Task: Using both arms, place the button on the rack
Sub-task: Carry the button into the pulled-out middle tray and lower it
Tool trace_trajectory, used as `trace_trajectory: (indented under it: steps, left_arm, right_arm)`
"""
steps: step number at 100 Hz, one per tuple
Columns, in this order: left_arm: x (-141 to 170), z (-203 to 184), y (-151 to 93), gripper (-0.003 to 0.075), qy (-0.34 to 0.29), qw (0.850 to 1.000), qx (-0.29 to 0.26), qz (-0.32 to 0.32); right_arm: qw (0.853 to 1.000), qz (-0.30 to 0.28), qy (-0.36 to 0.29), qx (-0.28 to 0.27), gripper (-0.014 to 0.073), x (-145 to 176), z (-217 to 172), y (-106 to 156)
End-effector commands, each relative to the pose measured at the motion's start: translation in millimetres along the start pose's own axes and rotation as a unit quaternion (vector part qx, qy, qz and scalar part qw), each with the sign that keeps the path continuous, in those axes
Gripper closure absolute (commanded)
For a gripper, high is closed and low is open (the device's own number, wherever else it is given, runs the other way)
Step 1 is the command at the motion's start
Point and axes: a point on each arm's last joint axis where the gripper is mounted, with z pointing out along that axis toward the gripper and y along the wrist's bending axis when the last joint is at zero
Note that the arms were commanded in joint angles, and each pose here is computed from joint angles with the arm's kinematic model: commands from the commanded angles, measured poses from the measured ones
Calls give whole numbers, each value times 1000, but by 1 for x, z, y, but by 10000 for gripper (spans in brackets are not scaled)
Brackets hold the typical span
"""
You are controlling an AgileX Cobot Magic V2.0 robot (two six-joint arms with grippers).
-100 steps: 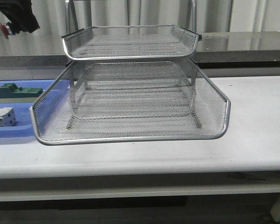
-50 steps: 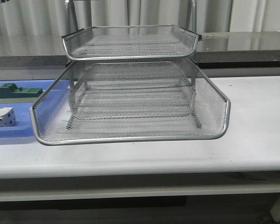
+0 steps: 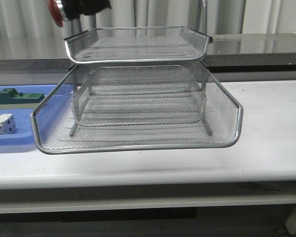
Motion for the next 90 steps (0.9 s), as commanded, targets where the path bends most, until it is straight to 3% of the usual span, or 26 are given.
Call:
trace_trajectory:
  steps: [1,28,59,90]
  left_arm:
    - [-13,-11,-23,741,-24,999,15,22]
    - [-30,36,-41,741,-4,998,46,50]
    - [-28,85,-36,741,38,996,71,40]
    - [-27,103,-35,707,52,995,78,37]
  right_arm:
    - [999,-4,-45,4,666,-13,-6,0]
    - [999,-4,-45,4,666,-13,-6,0]
    - [999,-4,-45,4,666,-13,-6,0]
    - [999,-4,-45,4,666,-13,-6,0]
